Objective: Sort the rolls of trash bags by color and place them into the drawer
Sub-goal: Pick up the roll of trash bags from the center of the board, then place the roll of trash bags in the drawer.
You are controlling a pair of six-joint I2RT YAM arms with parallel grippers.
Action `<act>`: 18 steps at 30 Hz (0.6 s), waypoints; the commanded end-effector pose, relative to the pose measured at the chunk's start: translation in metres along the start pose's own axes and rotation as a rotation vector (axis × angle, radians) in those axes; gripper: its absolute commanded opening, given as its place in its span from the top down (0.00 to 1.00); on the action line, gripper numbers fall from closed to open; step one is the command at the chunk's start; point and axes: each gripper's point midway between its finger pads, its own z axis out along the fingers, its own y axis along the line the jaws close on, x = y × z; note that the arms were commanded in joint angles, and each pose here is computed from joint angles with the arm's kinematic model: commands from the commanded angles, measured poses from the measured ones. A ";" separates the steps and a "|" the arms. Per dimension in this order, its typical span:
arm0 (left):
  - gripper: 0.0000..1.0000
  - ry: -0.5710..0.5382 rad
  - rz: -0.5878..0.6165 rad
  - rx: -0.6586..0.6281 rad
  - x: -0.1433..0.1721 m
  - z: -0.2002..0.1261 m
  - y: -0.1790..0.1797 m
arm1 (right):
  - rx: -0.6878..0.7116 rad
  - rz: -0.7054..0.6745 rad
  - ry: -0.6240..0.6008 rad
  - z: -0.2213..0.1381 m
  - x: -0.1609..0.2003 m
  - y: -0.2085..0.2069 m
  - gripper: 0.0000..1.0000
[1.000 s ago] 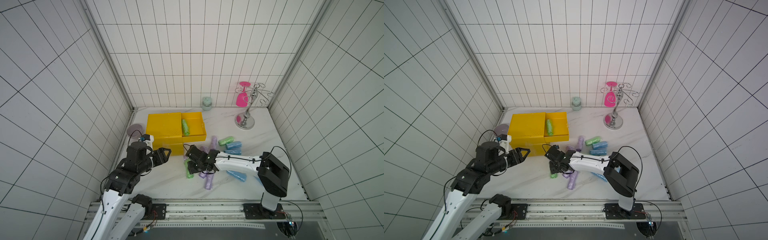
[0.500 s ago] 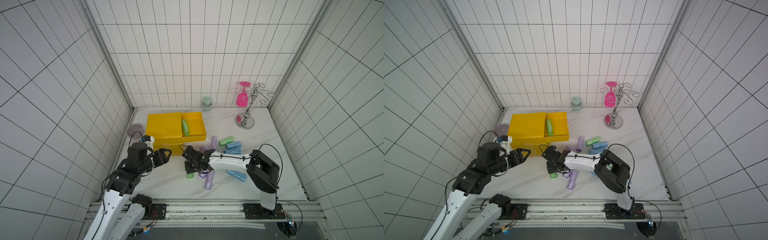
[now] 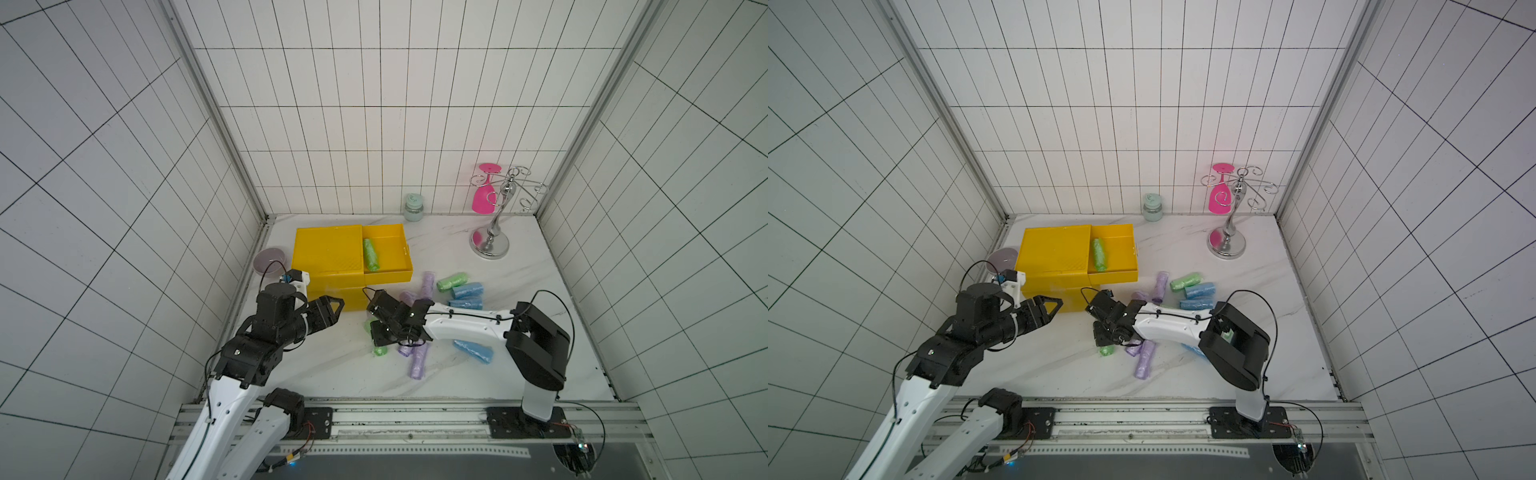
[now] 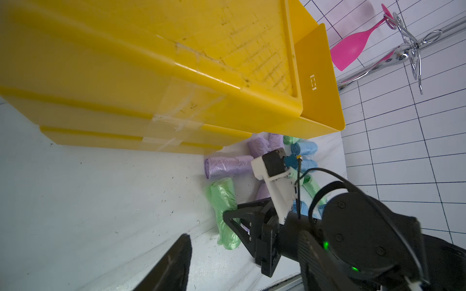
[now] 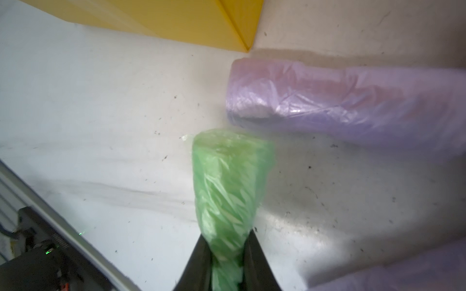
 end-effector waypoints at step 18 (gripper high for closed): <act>0.32 -0.100 0.082 0.134 -0.077 -0.004 -0.061 | -0.127 -0.032 -0.208 -0.165 -0.042 0.004 0.82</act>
